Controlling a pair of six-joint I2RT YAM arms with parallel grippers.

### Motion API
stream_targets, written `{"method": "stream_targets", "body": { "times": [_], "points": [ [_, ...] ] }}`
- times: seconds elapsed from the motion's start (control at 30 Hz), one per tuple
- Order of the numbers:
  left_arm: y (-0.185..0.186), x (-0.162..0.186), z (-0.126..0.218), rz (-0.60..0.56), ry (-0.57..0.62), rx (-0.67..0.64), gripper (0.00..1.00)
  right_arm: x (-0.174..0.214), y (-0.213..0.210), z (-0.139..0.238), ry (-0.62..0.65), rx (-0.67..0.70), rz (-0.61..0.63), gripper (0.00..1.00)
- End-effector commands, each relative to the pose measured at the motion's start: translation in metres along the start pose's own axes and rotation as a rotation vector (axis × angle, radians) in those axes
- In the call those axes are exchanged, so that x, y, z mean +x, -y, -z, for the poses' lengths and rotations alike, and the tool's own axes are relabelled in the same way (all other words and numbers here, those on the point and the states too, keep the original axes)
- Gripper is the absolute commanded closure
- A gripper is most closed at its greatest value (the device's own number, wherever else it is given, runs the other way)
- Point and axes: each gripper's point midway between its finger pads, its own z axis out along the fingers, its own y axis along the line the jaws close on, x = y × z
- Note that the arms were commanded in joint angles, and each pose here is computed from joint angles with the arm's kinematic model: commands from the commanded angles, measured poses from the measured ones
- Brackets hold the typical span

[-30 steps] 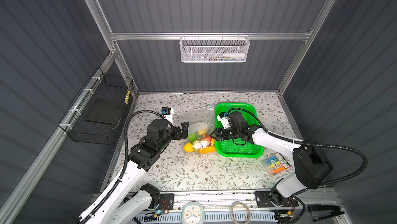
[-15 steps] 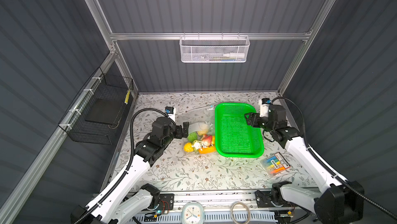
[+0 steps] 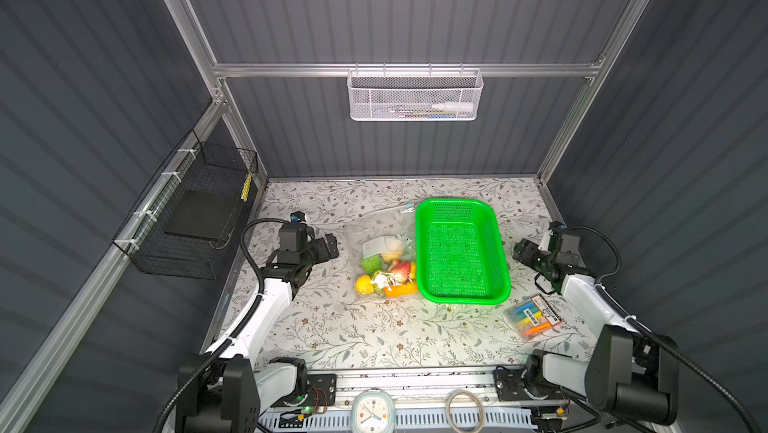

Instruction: Place the food in the zip-top bag and seal the zipper

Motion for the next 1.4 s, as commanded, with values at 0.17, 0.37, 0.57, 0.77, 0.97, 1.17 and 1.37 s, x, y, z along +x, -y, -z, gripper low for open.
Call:
{"method": "stream_targets", "body": {
  "times": [0.17,0.37,0.57,0.77,0.97,1.17,1.37],
  "points": [
    [-0.04,-0.02,-0.016,0.064,0.077,-0.155,0.0,-0.006,-0.01,-0.025,0.061,-0.077,0.049,0.19],
    [-0.065,-0.023,-0.036,-0.001,0.12,-0.287,0.0,-0.035,-0.031,-0.035,0.146,-0.143,0.111,0.16],
    [-0.079,-0.011,-0.059,-0.067,0.081,-0.346,0.0,-0.058,-0.032,-0.032,0.311,-0.094,0.197,0.14],
    [-0.08,-0.019,-0.07,-0.122,0.211,-0.33,0.0,-0.057,-0.036,-0.031,0.338,-0.056,0.236,0.09],
    [-0.073,-0.021,-0.082,-0.218,0.277,-0.276,0.0,-0.045,-0.044,-0.017,0.435,-0.077,0.293,0.01],
    [-0.066,-0.002,-0.094,-0.256,0.283,-0.205,0.0,-0.038,-0.029,-0.008,0.545,-0.035,0.247,0.01],
    [-0.071,0.0,-0.089,-0.241,0.365,-0.213,0.0,-0.041,-0.031,-0.005,0.586,-0.039,0.255,0.01]
  ]
}}
